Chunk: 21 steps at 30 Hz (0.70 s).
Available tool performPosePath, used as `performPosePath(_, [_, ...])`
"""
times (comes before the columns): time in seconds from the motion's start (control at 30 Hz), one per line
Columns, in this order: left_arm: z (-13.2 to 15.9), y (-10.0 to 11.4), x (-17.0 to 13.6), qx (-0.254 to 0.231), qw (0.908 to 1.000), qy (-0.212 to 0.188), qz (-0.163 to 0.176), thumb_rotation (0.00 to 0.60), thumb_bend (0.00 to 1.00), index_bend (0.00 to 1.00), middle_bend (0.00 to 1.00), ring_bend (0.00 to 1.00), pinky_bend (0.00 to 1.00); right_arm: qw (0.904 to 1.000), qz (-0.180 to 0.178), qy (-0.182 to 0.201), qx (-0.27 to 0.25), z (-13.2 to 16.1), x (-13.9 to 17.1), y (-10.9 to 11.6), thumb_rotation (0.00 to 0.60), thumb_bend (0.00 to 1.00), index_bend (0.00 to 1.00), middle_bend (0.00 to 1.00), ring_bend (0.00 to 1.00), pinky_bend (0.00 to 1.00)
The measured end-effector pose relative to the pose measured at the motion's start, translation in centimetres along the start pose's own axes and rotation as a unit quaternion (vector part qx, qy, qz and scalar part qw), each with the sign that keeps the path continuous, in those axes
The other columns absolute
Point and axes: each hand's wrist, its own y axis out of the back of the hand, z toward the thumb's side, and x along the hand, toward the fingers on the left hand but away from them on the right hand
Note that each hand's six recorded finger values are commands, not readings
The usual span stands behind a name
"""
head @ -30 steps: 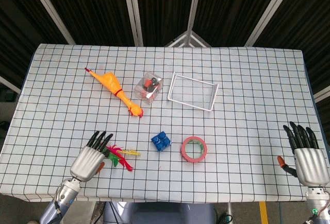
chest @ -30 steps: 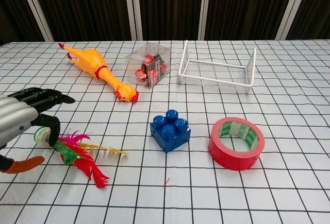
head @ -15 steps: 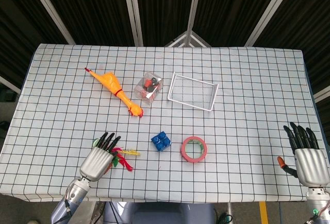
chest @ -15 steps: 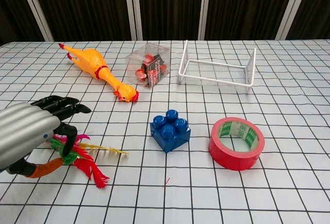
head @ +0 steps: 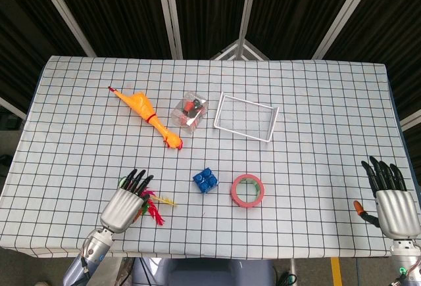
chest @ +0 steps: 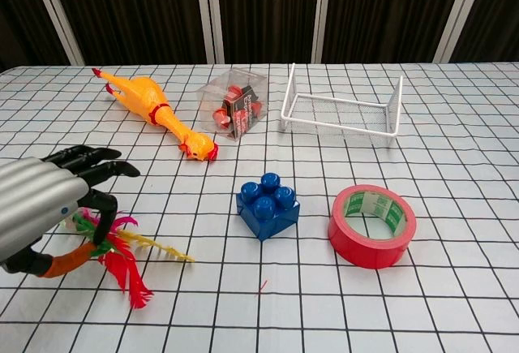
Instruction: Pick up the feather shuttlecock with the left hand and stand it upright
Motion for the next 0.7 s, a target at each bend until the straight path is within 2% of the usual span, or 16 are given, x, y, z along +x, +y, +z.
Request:
performPosePath(0.23, [-2.2, 2.8, 0.7, -0.01, 0.9989, 0.025, 0.04, 0.6, 0.62, 0.62, 0.12, 0.0, 0.07, 1.0, 0.001, -0.001, 0.001, 0.0, 0.0, 0.0, 0.6, 0.34, 0.0, 0.0, 0.0, 0.0])
performPosePath(0.43, [-4.3, 4.7, 2.1, -0.02, 0.9966, 0.052, 0.061, 0.6, 0.62, 0.62, 0.12, 0.0, 0.07, 1.0, 0.001, -0.001, 0.003, 0.0, 0.0, -0.1, 0.6, 0.34, 0.0, 0.0, 0.0, 0.0])
performPosePath(0.7, [-5.0, 5.4, 2.9, -0.04, 0.9948, 0.066, 0.067, 0.6, 0.62, 0.6, 0.12, 0.0, 0.07, 1.0, 0.004, -0.005, 0.003, -0.2, 0.0, -0.1, 0.6, 0.34, 0.0, 0.0, 0.0, 0.0])
